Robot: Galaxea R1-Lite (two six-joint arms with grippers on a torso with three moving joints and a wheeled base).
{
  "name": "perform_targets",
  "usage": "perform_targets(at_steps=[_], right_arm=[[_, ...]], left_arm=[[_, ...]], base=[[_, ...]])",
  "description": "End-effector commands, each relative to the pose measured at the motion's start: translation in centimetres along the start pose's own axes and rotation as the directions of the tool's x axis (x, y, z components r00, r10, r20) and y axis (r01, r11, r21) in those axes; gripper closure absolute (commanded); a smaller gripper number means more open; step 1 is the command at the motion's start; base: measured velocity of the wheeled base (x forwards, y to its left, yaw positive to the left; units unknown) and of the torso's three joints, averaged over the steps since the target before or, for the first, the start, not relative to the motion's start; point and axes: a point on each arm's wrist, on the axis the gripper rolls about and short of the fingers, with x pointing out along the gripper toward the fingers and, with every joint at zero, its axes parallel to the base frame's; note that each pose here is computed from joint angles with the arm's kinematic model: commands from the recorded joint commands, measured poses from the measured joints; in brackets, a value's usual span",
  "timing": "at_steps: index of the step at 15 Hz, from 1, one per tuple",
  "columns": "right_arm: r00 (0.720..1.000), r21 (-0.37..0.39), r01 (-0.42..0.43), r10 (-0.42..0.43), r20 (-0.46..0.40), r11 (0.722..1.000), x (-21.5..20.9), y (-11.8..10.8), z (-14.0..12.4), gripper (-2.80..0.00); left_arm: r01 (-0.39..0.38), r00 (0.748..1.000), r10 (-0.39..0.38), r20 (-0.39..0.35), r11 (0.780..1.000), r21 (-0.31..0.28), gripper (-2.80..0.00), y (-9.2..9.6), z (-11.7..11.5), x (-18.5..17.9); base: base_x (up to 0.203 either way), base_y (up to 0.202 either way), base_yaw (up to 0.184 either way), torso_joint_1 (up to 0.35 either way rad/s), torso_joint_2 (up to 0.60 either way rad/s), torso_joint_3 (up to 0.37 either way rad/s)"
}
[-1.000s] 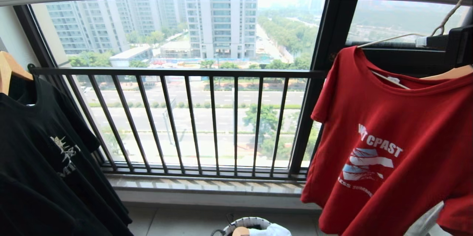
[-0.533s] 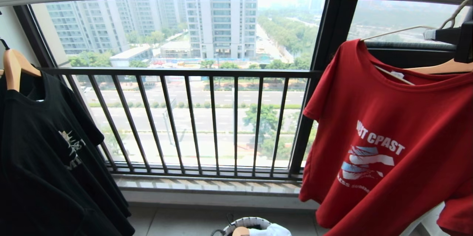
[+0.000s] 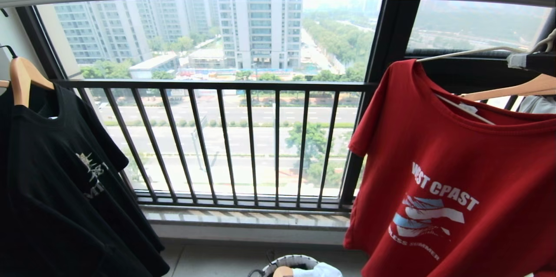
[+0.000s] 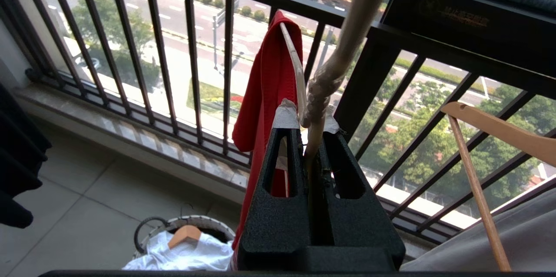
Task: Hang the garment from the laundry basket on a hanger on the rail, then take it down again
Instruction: Take the clothes off the clothes rack
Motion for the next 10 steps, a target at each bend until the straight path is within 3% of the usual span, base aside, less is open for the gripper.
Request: perform_targets(at_steps=[1,4,7,10], right_arm=[[0.999,0.001,-0.053,0.053,-0.01,0.999,-1.8,0.9,-1.6,0.0],[0.984,0.023,-0.165,0.166,-0.068,0.986,-2.0,1.8,-4.9,0.0],[0.951,0.031,-0.307,0.308,-0.037,0.951,-1.1,2.4,-7.3,0.0],[0.921,0.074,-0.38,0.384,-0.059,0.922,0.5,2.8,-9.0,0.0]], left_arm=[[-0.001,1.0,0.001,-0.001,1.0,-0.001,0.0,0.0,0.0,0.0],[-0.001,1.0,0.001,-0.001,1.0,-0.001,0.0,0.0,0.0,0.0],[-0.001,1.0,0.001,-0.001,1.0,-0.001,0.0,0.0,0.0,0.0],[-0.001,1.0,0.001,0.0,1.0,0.0,0.0,0.0,0.0,0.0]], base=[[0.0,0.0,0.0,0.0,0.0,0.0],[0.0,0.0,0.0,0.0,0.0,0.0],[0.0,0.0,0.0,0.0,0.0,0.0],[0.0,0.0,0.0,0.0,0.0,0.0]])
